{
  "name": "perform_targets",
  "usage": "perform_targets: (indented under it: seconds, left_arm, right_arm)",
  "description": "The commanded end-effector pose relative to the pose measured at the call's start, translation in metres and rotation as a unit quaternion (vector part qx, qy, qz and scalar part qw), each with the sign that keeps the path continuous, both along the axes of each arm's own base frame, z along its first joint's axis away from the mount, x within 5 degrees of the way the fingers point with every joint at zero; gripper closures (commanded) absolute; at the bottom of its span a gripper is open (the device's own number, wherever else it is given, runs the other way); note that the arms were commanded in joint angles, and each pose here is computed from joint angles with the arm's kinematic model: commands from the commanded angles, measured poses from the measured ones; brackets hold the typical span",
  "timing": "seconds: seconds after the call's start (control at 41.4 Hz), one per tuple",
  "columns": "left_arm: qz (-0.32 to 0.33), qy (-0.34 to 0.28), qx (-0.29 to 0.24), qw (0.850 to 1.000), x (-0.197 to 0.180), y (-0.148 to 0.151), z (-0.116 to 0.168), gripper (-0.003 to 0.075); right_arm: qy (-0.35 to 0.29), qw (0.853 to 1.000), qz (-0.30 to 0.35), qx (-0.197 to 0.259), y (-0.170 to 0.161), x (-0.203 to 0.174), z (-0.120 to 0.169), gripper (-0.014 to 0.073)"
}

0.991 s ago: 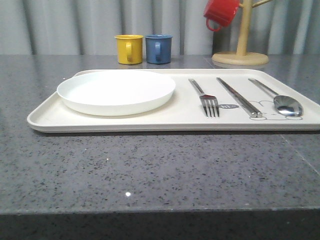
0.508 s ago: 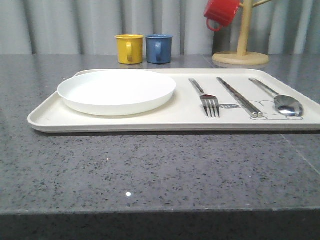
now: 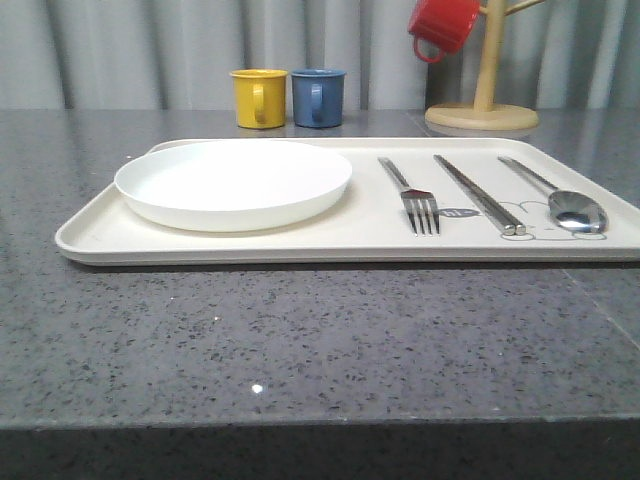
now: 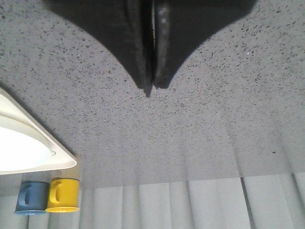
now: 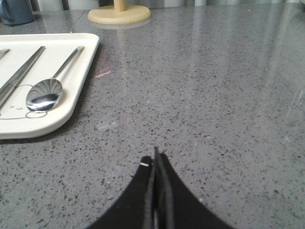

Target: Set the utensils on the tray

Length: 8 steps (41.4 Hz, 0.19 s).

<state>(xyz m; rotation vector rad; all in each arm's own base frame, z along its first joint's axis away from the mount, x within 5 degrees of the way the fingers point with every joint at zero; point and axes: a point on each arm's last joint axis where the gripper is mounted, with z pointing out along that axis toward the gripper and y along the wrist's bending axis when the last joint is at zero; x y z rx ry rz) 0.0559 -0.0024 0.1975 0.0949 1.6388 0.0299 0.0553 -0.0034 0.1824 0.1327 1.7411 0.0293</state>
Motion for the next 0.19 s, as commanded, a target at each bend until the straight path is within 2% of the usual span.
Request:
perform_targets:
  seconds: [0.0, 0.169]
  left_arm:
    - [0.004, -0.052, -0.010, 0.999, -0.0012, 0.0005, 0.0080, 0.0739]
    - [0.004, -0.052, -0.010, 0.999, -0.0012, 0.0005, 0.0080, 0.0739]
  right_arm:
    - [-0.045, 0.999, 0.000, -0.011, -0.0001, -0.0004, 0.0085, 0.0664]
    - [-0.045, 0.999, 0.000, -0.011, -0.0001, -0.0004, 0.0085, 0.0664]
